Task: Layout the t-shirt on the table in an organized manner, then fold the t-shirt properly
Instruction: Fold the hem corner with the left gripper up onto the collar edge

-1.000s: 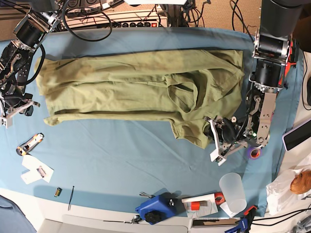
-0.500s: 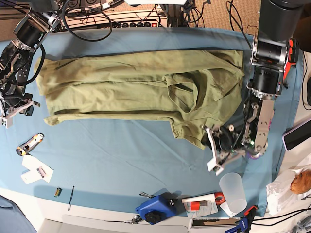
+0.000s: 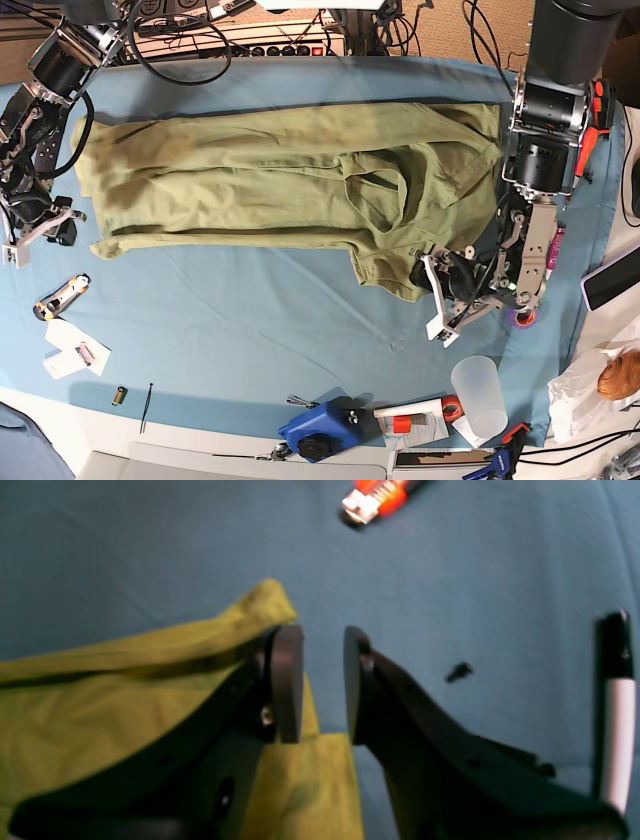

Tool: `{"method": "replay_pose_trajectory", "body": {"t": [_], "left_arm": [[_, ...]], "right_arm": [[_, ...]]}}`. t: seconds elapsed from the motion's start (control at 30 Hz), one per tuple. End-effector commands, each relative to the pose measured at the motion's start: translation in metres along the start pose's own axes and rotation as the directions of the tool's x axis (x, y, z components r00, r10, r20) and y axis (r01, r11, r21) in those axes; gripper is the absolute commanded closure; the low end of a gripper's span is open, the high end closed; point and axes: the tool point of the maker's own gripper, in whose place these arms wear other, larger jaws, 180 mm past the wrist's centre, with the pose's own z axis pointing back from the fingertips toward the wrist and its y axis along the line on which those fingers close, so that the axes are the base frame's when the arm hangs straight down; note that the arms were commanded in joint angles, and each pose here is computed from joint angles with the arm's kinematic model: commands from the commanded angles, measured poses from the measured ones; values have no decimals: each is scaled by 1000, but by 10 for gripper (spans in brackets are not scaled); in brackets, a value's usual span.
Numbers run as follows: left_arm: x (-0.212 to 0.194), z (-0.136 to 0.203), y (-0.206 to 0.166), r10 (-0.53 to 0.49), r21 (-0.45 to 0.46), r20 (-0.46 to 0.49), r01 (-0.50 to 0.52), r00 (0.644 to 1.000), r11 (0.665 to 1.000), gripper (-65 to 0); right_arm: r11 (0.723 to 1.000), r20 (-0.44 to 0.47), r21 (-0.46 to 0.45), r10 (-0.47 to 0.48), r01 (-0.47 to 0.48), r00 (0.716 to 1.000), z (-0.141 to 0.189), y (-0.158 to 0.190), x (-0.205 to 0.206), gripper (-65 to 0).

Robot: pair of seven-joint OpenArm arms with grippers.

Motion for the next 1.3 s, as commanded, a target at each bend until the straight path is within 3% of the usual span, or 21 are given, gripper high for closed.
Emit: {"method": "replay_pose_trajectory", "body": {"t": [0.0, 0.07, 0.1, 0.3, 0.63, 0.8, 0.93, 1.1, 1.27], "left_arm": [[23, 9, 5, -14, 10, 52, 13, 999, 1000, -164], [23, 9, 4, -10, 4, 55, 10, 998, 1000, -14], [23, 9, 4, -10, 5, 54, 10, 998, 1000, 0], [32, 16, 3, 61, -5, 39, -61, 997, 998, 0], [51, 40, -29, 18, -148, -25, -21, 1000, 989, 0], [45, 44, -36, -2, -194, -55, -8, 998, 981, 0], [43, 57, -33, -13, -220, -30, 6, 999, 975, 0], [33, 86, -51, -155, -284, 53, 164, 986, 945, 0], [4, 101, -77, -278, -287, 80, 289, 957, 913, 0]], "right_arm": [[1000, 51, -8, 27, -26, 998, 8, -5, 21, -149], [1000, 31, -2, 24, -24, 999, 8, -5, 17, -149], [1000, 25, -2, 24, -24, 999, 8, -5, 16, -149], [1000, 38, -2, 25, -25, 999, 8, -5, 18, -149], [999, 28, -13, 31, -31, 999, 9, -7, 16, -153], [998, 9, -16, 64, -63, 998, 11, -9, 15, -243], [997, -32, -18, 70, -70, 997, 17, -16, 13, -246], [998, -6, 4, 66, -66, 998, 22, -16, 22, -246], [995, -3, 31, 90, -90, 996, 22, -12, 23, -245]]}}
